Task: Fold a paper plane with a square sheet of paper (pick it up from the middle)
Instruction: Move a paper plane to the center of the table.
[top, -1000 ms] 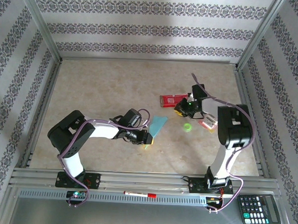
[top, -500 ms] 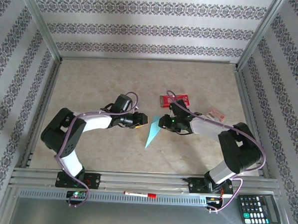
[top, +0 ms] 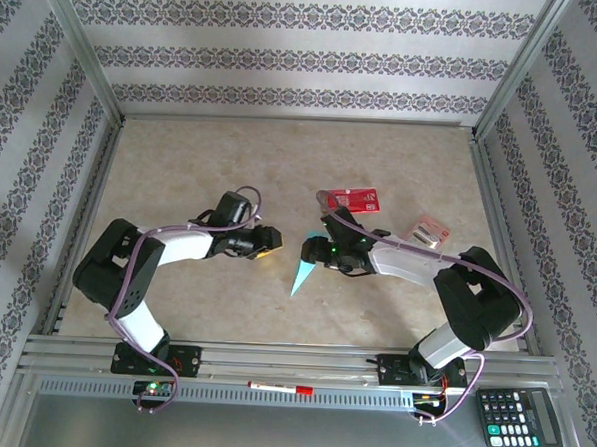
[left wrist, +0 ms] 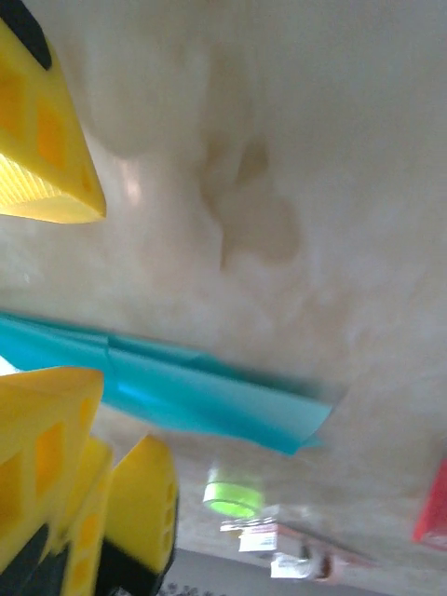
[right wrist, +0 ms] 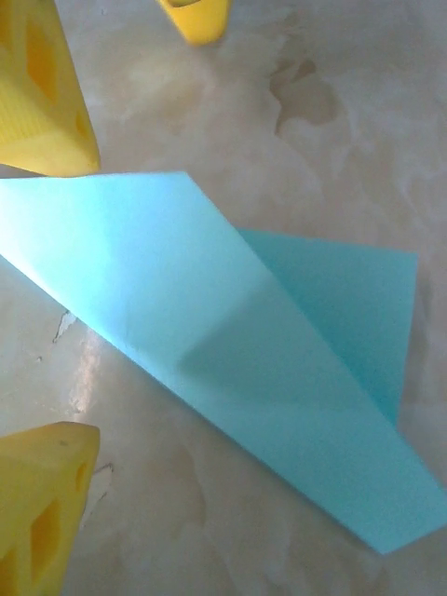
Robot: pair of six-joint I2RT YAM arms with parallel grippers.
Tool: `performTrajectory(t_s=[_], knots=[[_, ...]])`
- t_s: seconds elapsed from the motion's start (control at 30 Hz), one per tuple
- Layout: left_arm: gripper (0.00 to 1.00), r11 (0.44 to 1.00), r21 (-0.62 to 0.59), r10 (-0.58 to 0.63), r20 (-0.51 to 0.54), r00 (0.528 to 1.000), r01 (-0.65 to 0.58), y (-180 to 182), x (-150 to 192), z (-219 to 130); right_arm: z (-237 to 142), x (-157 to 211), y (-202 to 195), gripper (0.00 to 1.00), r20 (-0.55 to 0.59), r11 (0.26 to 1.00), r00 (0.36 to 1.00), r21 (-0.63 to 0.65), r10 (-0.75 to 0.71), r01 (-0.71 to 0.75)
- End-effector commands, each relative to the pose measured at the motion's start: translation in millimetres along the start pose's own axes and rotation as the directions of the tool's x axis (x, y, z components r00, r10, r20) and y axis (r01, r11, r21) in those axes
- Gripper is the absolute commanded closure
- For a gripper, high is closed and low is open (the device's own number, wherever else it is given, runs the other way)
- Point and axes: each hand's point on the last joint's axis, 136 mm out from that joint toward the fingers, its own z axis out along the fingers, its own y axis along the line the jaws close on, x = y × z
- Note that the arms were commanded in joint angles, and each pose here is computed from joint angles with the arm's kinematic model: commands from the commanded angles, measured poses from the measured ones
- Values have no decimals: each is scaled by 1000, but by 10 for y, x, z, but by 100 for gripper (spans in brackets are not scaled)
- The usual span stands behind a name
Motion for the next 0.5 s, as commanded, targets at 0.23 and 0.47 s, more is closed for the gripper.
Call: performTrajectory(t_s=[0.23, 0.47], knots=[[55, 999, -8, -43, 32, 999, 44, 184, -21, -80, 11, -145, -102, 16, 32, 899, 979, 403, -201, 171], [55, 999, -3, -36, 26, 999, 36, 188, -1, -105, 66, -156, -89, 20, 10, 858, 970, 469, -241, 208]])
